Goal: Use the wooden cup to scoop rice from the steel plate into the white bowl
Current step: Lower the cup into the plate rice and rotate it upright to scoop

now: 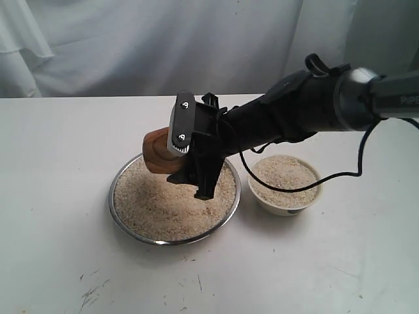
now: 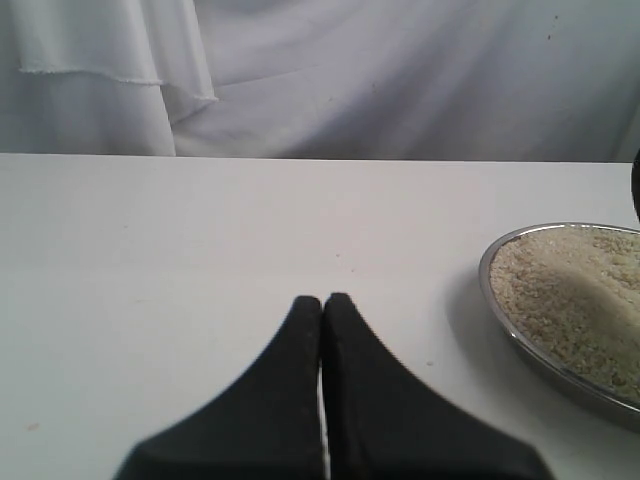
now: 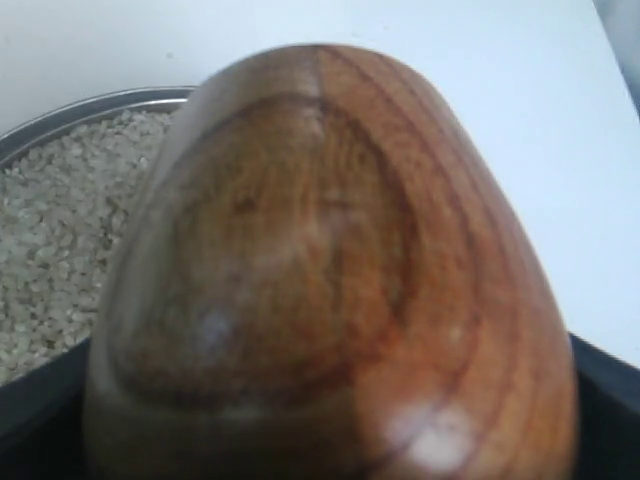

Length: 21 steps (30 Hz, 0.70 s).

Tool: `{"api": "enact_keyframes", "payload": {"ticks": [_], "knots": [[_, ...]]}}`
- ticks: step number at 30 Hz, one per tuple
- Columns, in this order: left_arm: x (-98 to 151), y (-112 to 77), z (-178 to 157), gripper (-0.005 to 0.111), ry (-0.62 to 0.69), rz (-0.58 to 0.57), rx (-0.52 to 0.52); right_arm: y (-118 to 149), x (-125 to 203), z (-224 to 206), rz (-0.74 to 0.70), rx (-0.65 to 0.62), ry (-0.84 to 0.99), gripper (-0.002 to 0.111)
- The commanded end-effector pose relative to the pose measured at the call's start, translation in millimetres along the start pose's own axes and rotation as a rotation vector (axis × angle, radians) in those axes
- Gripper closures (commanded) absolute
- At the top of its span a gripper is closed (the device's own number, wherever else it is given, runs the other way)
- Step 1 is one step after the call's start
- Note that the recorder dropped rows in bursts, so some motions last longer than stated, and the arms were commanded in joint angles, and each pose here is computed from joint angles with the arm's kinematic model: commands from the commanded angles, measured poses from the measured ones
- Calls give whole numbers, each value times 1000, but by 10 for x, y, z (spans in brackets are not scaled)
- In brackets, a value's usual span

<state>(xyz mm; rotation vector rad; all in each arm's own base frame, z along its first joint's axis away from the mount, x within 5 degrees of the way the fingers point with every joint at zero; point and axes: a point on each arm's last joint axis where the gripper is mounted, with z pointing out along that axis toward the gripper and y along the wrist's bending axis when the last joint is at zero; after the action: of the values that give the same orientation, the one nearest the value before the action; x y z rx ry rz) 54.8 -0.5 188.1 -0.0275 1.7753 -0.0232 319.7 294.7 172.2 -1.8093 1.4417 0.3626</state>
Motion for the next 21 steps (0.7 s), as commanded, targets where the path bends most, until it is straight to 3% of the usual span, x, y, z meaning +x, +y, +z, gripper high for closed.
{"api": "enact_keyframes", "payload": {"ticks": [1,7,10,13,17,21], "knots": [[7,-1,0,107,-7,-4,2,15,52,99,-1,-19,6,108],[7,-1,0,107,-7,-4,2,33,207,239,45,5,59,108],[7,-1,0,107,-7,-4,2,16,228,228,95,11,62,102],[7,-1,0,107,-7,-4,2,11,241,223,108,8,60,87],[7,-1,0,107,-7,-4,2,13,240,223,124,6,59,52],[7,-1,0,107,-7,-4,2,10,242,223,144,9,61,33]]}}
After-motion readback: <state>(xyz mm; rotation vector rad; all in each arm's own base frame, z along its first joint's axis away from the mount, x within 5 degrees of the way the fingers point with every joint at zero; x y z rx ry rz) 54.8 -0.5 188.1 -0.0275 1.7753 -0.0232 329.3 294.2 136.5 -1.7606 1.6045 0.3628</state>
